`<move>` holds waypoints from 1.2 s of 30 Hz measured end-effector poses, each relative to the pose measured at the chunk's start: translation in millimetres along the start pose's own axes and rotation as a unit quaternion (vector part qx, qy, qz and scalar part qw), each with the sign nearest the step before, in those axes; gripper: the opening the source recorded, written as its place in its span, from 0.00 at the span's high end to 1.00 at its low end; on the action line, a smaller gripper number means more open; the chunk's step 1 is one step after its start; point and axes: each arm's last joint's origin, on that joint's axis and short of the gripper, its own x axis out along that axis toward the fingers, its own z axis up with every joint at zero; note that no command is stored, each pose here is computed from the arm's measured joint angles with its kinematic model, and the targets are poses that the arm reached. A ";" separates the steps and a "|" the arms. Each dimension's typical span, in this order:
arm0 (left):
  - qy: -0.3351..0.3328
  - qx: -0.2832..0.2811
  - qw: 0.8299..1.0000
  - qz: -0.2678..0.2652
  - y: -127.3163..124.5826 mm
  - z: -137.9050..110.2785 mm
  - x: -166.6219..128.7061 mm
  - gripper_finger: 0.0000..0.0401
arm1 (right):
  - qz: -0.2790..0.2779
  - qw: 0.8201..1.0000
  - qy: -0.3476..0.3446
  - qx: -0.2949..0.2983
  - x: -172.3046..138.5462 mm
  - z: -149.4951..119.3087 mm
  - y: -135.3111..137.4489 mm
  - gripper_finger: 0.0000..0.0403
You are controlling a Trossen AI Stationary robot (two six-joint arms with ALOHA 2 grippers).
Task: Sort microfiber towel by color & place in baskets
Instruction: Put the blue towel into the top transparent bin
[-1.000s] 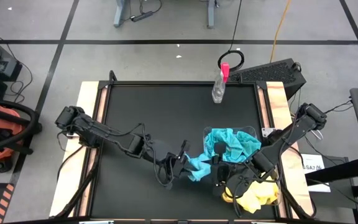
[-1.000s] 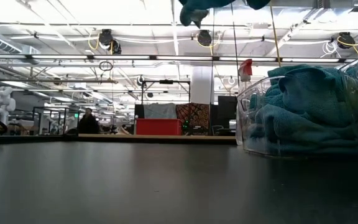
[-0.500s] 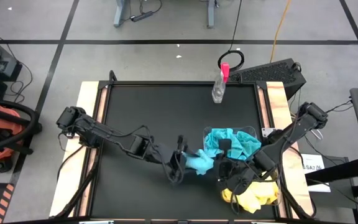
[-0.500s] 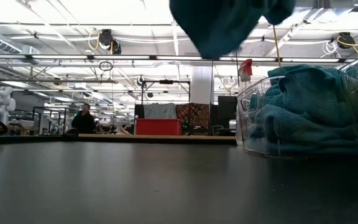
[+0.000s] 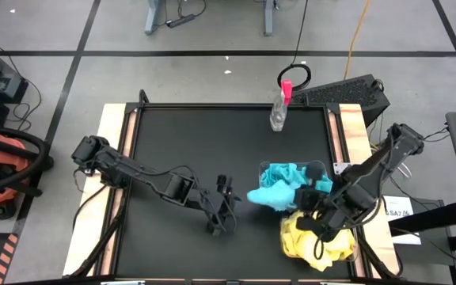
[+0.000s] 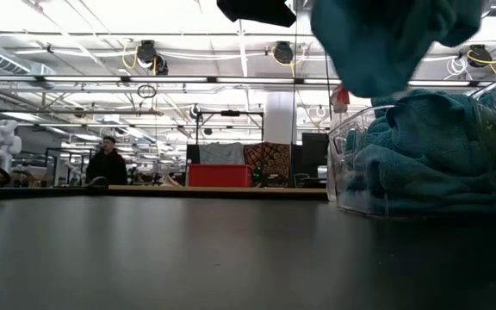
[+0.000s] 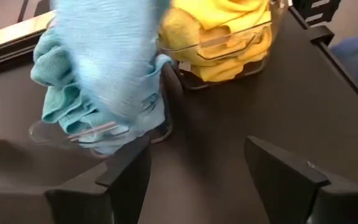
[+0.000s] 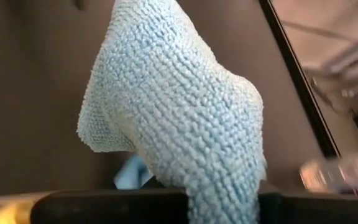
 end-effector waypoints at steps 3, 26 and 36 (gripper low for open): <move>-0.001 0.002 1.000 -0.003 -2.7 0.3 -0.5 0.35 | -0.018 0.999 0.033 0.021 -7.7 -10.0 -11.7 0.98; -0.007 -0.009 1.000 -0.006 -6.6 1.6 -1.3 0.34 | -0.070 0.950 0.286 0.100 7.7 -65.6 -31.1 0.97; -0.003 -0.010 1.000 -0.006 -9.9 -14.1 10.4 0.34 | -0.042 0.938 0.316 0.138 73.6 -102.8 -30.9 0.97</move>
